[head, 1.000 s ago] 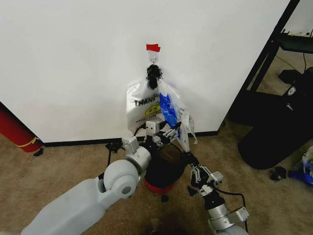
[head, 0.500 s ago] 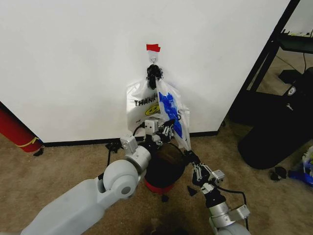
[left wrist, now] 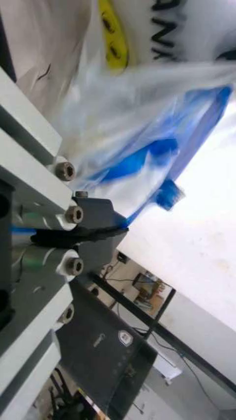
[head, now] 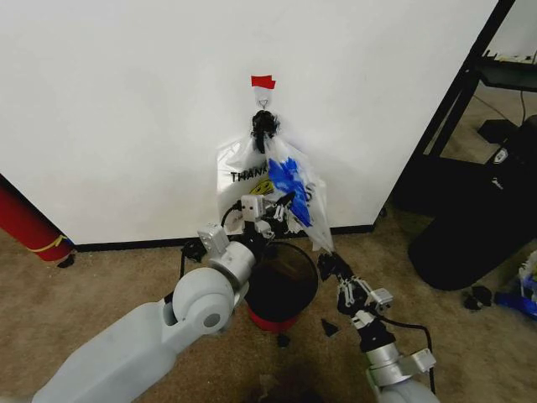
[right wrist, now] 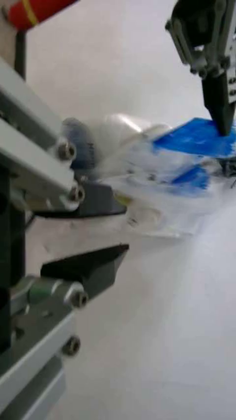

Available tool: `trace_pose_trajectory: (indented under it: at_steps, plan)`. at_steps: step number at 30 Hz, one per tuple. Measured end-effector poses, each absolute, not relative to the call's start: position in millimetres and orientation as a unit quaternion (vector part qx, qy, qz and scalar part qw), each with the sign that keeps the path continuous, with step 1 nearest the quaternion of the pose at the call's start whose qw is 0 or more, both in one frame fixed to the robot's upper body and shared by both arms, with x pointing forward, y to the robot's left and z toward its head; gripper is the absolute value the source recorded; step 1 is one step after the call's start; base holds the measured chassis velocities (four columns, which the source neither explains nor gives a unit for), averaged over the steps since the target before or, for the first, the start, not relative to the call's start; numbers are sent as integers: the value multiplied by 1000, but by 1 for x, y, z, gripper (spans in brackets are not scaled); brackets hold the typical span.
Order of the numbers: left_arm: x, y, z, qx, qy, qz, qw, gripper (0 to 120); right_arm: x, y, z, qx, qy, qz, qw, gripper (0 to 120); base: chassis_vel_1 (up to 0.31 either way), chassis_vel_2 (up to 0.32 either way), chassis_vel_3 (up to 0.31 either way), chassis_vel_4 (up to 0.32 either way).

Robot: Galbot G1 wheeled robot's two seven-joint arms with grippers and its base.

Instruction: Pick up the garbage bag from the wall and place it over the trash bin.

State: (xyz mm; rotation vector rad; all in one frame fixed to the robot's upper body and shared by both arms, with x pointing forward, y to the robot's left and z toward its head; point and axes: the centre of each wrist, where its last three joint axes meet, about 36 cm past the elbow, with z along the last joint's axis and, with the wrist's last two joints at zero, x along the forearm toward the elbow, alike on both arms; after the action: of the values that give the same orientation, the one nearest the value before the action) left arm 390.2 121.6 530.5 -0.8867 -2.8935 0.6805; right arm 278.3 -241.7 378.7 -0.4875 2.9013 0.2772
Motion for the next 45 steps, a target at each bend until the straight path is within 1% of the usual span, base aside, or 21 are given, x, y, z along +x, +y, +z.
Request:
trace_pose_trajectory:
  at_steps: [2,3,4,5,6,8,9,10,11,12,14,15,17,18,20,21,22,30,35,40,45]
  plan:
    - [387,121,529,-282,-932,227,22,0,279,-253,388,-167,979,66,94,27,0,0,0,0]
    - [387,121,529,-282,-932,227,22,0,279,-253,388,-167,979,66,94,27,0,0,0,0]
    - [385,122,528,-280,-932,229,22,0,278,-259,394,-171,979,53,94,32,0,0,0,0]
    - [385,122,528,-280,-932,229,22,0,278,-259,394,-171,979,53,94,32,0,0,0,0]
    - [380,125,526,-278,-933,230,23,0,278,-267,410,-176,979,41,96,41,0,0,0,0]
    - [378,126,525,-278,-933,229,24,0,286,-273,425,-176,979,28,102,51,0,0,0,0]
    - [377,125,524,-278,-932,229,24,0,293,-276,431,-175,978,21,107,53,0,0,0,0]
    - [377,125,524,-278,-932,229,24,0,293,-276,431,-175,978,21,107,53,0,0,0,0]
    - [377,124,524,-278,-932,230,24,0,302,-280,438,-176,978,12,114,57,0,0,0,0]
    - [377,123,524,-278,-932,231,23,0,316,-285,445,-181,976,3,120,64,0,0,0,0]
    - [377,122,523,-277,-932,232,24,0,336,-293,452,-188,974,-7,124,69,0,0,0,0]
    - [376,121,522,-277,-932,232,25,0,352,-298,456,-195,972,-19,127,75,0,0,0,0]
    - [375,121,520,-274,-933,232,27,0,382,-309,461,-212,966,-59,135,82,0,0,0,0]
    - [375,121,520,-274,-933,232,27,0,382,-309,461,-212,966,-59,135,82,0,0,0,0]
    - [375,121,520,-272,-934,232,28,0,412,-317,468,-244,952,-113,146,92,0,0,0,0]
    - [375,122,520,-271,-934,232,28,0,419,-318,469,-254,948,-126,146,94,0,0,0,0]
    - [375,122,520,-270,-934,231,27,0,433,-319,470,-275,938,-154,146,98,0,0,0,0]
    - [375,120,521,-269,-933,235,25,0,485,-304,482,-339,888,-261,171,100,0,0,0,0]
    - [376,119,521,-269,-933,237,25,0,504,-288,486,-353,867,-296,188,98,0,0,0,0]
    - [375,118,521,-268,-933,238,26,0,526,-279,480,-371,839,-349,191,84,0,0,0,0]
    - [375,120,522,-268,-934,236,25,0,537,-277,477,-389,822,-376,179,81,0,0,0,0]
